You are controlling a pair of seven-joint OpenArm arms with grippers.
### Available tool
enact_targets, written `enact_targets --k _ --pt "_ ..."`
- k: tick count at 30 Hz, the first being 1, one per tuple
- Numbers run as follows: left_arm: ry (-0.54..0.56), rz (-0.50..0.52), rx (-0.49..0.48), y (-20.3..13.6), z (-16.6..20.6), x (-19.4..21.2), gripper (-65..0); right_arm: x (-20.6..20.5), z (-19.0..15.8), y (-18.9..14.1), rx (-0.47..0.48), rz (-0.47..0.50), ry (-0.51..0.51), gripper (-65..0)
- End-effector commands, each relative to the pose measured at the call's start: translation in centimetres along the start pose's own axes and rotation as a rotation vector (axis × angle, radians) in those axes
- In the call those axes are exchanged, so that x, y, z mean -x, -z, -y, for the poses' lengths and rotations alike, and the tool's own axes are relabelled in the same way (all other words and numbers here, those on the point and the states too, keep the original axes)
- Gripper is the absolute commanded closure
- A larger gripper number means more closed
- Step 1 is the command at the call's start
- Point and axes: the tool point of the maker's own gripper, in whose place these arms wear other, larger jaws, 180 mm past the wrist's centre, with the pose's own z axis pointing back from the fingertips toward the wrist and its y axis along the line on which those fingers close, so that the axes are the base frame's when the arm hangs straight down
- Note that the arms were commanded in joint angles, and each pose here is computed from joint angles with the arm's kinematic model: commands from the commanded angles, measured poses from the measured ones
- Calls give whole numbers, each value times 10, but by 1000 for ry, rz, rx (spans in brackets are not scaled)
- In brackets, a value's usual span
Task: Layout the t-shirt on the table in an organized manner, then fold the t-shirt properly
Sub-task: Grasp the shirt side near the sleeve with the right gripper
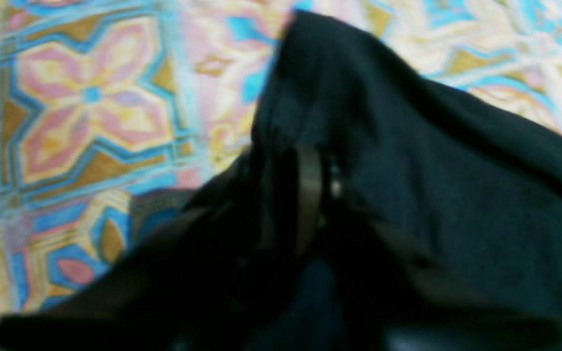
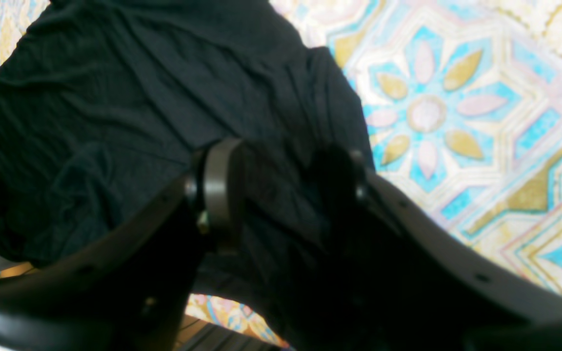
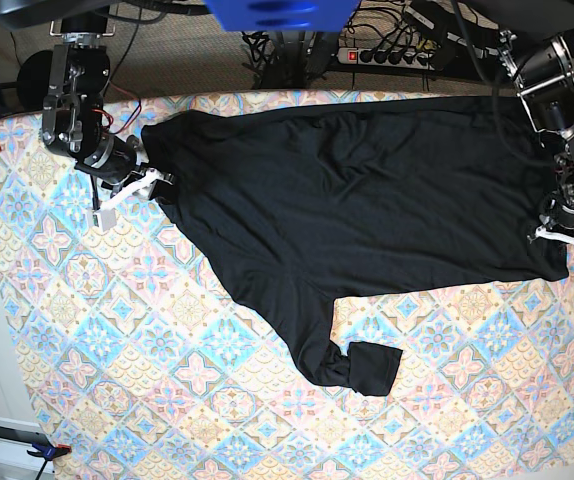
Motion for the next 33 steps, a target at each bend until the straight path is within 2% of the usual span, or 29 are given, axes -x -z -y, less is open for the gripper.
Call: enact_targets --k 1,7,10,13,16,18,22,33 --pt "4 -22 2 -1 -3 -2 -60 -9 -8 -2 -25 25 -24 -262" --pt "53 31 15 -12 0 -16 -1 -16 -19 3 -49 30 -47 -262" --pt "93 73 30 -21 6 -25 0 -28 -30 9 -52 45 -103 -260" --pt "119 101 46 -30 10 -30 0 -31 -38 17 -29 34 -205 -260" --pt "85 120 74 -37 14 -32 0 -41 -53 24 -32 52 -343 -260" --pt "60 130 91 -40 16 -33 0 -47 -57 34 -27 64 -381 -260" --pt "61 144 117 -51 19 -32 0 -63 -54 52 -11 63 -392 -262" --pt "105 172 140 -69 25 -32 0 -114 -34 79 40 84 -332 -263"
